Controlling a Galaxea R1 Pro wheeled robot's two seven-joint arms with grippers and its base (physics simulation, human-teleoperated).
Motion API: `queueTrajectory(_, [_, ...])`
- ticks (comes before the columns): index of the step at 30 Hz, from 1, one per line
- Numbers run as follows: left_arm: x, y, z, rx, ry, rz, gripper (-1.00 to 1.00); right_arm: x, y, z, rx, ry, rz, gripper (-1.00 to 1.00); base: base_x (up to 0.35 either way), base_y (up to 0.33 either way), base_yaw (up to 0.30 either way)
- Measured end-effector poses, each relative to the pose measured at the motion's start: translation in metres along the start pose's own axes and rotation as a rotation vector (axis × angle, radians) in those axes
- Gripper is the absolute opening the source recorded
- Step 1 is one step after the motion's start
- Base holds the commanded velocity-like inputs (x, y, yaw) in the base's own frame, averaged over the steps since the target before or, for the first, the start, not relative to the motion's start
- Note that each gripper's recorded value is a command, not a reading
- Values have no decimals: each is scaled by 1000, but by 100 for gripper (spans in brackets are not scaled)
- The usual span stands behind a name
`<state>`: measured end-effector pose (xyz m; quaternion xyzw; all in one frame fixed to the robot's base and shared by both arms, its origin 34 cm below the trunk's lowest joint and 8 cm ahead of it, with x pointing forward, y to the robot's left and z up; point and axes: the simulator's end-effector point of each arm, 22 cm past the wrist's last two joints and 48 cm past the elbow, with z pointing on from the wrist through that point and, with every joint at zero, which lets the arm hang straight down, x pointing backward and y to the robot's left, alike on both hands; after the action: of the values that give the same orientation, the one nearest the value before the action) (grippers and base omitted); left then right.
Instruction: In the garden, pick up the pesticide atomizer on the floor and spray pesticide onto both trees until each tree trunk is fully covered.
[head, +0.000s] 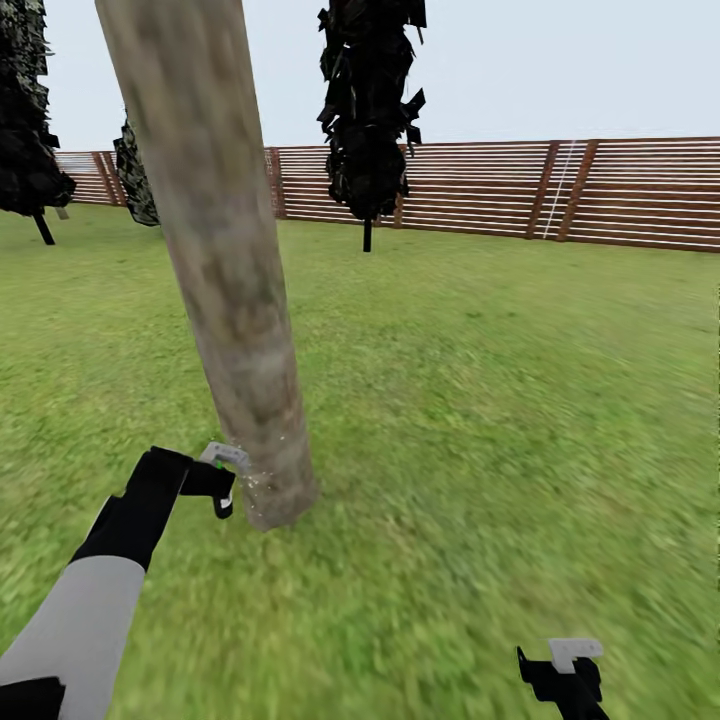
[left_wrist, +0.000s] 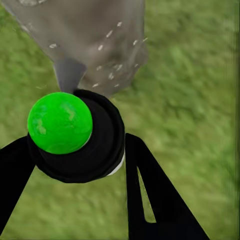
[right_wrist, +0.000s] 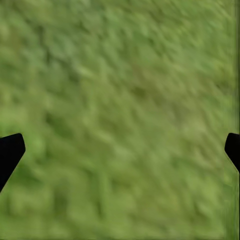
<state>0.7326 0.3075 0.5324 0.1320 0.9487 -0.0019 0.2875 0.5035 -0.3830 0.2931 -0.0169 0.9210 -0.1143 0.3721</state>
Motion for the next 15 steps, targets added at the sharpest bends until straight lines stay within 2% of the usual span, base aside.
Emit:
queueTrajectory(2, [1,1,0,-2,1,-1,-100,0,0,0,0,0,0,100,0,-271,125])
queueTrajectory(7, [4,0,1,-3,5,-2,-100,0,0,0,0,0,0,100,50,-269,257])
queueTrajectory(11, [4,2,1,-7,5,-3,-100,0,0,0,0,0,0,100,208,-214,242])
queueTrajectory(15, [4,2,1,-10,6,-4,-100,0,0,0,0,1,0,100,235,-195,59])
